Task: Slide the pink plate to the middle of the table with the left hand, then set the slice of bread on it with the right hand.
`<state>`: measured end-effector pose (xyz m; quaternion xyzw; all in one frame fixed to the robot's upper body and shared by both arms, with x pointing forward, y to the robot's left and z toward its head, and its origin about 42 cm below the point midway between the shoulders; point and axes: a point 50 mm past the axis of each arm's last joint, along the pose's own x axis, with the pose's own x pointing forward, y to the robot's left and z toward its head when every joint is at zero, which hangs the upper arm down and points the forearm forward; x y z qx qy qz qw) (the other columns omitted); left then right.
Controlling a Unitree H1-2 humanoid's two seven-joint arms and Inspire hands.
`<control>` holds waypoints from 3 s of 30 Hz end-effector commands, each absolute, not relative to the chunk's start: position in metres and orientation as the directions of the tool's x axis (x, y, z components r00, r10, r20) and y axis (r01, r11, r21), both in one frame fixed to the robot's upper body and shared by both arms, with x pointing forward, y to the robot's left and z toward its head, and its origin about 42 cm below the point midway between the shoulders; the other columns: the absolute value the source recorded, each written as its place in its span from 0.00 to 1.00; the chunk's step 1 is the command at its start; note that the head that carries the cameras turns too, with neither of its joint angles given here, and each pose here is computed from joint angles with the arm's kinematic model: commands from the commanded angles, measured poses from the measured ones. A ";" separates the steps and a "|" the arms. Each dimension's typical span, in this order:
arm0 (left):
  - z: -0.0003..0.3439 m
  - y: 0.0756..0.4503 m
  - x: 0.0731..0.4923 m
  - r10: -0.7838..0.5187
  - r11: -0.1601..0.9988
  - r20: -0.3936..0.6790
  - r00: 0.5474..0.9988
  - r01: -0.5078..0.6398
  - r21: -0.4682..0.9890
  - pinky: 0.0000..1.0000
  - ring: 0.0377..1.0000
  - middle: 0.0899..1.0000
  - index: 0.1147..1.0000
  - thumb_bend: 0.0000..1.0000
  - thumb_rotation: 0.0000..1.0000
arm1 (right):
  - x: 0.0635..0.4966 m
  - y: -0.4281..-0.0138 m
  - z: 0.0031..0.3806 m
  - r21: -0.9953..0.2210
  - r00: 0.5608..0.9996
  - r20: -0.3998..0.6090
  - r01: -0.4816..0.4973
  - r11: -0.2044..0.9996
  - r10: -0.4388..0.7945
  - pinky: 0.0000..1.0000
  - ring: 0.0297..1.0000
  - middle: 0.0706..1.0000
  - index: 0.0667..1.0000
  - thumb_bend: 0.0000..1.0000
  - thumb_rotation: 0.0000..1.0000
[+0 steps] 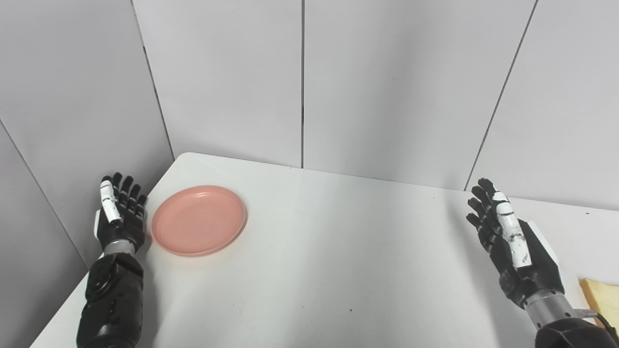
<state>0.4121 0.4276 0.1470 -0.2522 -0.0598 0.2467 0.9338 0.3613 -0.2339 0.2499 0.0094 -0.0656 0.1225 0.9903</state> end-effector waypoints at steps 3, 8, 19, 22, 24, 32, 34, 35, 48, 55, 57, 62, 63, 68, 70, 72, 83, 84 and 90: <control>0.168 0.434 0.423 0.471 0.776 0.054 0.880 -0.385 -0.500 0.98 0.96 0.96 0.95 0.34 1.00 | 0.363 -0.233 0.273 -0.026 0.945 0.209 -0.253 0.967 0.253 1.00 1.00 1.00 1.00 0.03 1.00; 0.164 0.417 0.432 0.411 0.815 0.047 0.911 -0.344 -0.466 0.99 0.98 0.96 0.95 0.36 1.00 | 0.363 -0.232 0.273 -0.025 0.943 0.211 -0.257 0.966 0.257 1.00 1.00 1.00 1.00 0.03 1.00; 0.167 0.362 0.454 0.271 0.876 0.020 0.962 -0.238 -0.419 0.97 0.96 0.94 0.93 0.34 1.00 | 0.362 -0.228 0.274 -0.030 0.943 0.217 -0.253 0.967 0.253 1.00 1.00 1.00 1.00 0.03 1.00; 0.166 0.352 0.458 0.250 0.883 0.017 0.968 -0.220 -0.414 0.97 0.95 0.94 0.92 0.35 1.00 | 0.362 -0.228 0.274 -0.022 0.943 0.216 -0.254 0.967 0.252 1.00 1.00 1.00 1.00 0.03 1.00; 0.166 0.343 0.460 0.225 0.892 0.019 0.974 -0.198 -0.405 0.98 0.96 0.94 0.93 0.36 1.00 | 0.362 -0.228 0.273 -0.015 0.944 0.217 -0.253 0.967 0.250 1.00 1.00 1.00 1.00 0.03 1.00; 0.163 0.321 0.465 0.143 0.921 -0.008 0.990 -0.135 -0.365 0.97 0.96 0.95 0.94 0.37 1.00 | 0.361 -0.224 0.271 -0.011 0.948 0.209 -0.241 0.970 0.238 1.00 1.00 1.00 1.00 0.04 1.00; 0.160 0.317 0.467 0.127 0.927 -0.019 0.992 -0.126 -0.354 0.96 0.96 0.95 0.94 0.38 1.00 | 0.362 -0.223 0.269 -0.005 0.949 0.208 -0.241 0.970 0.237 1.00 1.00 1.00 1.00 0.05 1.00; 0.159 0.316 0.467 0.123 0.928 -0.021 0.992 -0.122 -0.351 0.96 0.96 0.95 0.93 0.38 1.00 | 0.362 -0.222 0.268 -0.005 0.949 0.208 -0.242 0.970 0.238 1.00 1.00 1.00 1.00 0.05 1.00; 0.142 0.296 0.469 -0.049 0.947 -0.033 0.998 0.036 -0.320 0.96 0.96 0.94 0.93 0.45 0.99 | 0.367 -0.214 0.254 0.003 0.951 0.206 -0.235 0.972 0.230 1.00 1.00 1.00 1.00 0.09 1.00; 0.141 0.286 0.469 -0.129 0.941 -0.036 0.991 0.110 -0.321 0.98 0.97 0.95 0.92 0.41 1.00 | 0.377 -0.208 0.244 0.006 0.958 0.193 -0.218 0.976 0.213 1.00 1.00 1.00 1.00 0.15 1.00; 0.141 0.282 0.469 -0.143 0.943 -0.038 0.989 0.124 -0.309 0.98 0.97 0.94 0.92 0.41 1.00 | 0.378 -0.207 0.242 0.003 0.957 0.194 -0.219 0.976 0.214 1.00 1.00 1.00 1.00 0.16 1.00; 0.147 0.270 0.465 -0.174 0.937 -0.046 0.984 0.151 -0.313 0.97 0.97 0.95 0.93 0.40 1.00 | 0.379 -0.203 0.239 0.004 0.956 0.200 -0.218 0.976 0.213 1.00 1.00 1.00 1.00 0.18 1.00; 0.149 0.266 0.463 -0.191 0.934 -0.044 0.981 0.168 -0.316 0.97 0.97 0.95 0.93 0.39 1.00 | 0.378 -0.202 0.239 0.005 0.957 0.201 -0.216 0.976 0.211 1.00 1.00 1.00 1.00 0.18 1.00; 0.160 0.248 0.454 -0.231 0.934 -0.038 0.972 0.211 -0.289 0.96 0.95 0.94 0.92 0.37 1.00 | 0.378 -0.198 0.240 -0.003 0.953 0.210 -0.222 0.975 0.218 1.00 1.00 1.00 1.00 0.19 1.00; 0.167 0.237 0.448 -0.259 0.930 -0.031 0.965 0.240 -0.277 0.97 0.97 0.95 0.94 0.37 1.00 | 0.377 -0.196 0.241 -0.008 0.953 0.208 -0.222 0.975 0.219 1.00 1.00 1.00 1.00 0.21 1.00; 0.172 0.227 0.444 -0.277 0.926 -0.028 0.961 0.259 -0.276 0.97 0.96 0.95 0.93 0.37 1.00 | 0.376 -0.195 0.242 -0.016 0.953 0.207 -0.222 0.975 0.220 1.00 1.00 1.00 1.00 0.21 1.00; 0.185 0.185 0.423 -0.398 0.890 -0.025 0.917 0.380 -0.252 1.00 0.99 0.97 0.95 0.34 1.00 | 0.374 -0.190 0.247 -0.019 0.955 0.209 -0.212 0.977 0.211 1.00 1.00 1.00 0.99 0.24 1.00; 0.183 0.181 0.422 -0.412 0.883 -0.026 0.911 0.392 -0.256 1.00 0.99 0.98 0.96 0.33 1.00 | 0.374 -0.189 0.248 -0.019 0.955 0.210 -0.212 0.977 0.211 1.00 1.00 1.00 0.99 0.24 1.00; 0.178 0.162 0.415 -0.465 0.861 -0.038 0.885 0.441 -0.254 0.99 0.98 0.96 0.95 0.33 1.00 | 0.374 -0.188 0.250 -0.020 0.956 0.209 -0.208 0.978 0.208 1.00 1.00 1.00 0.99 0.24 1.00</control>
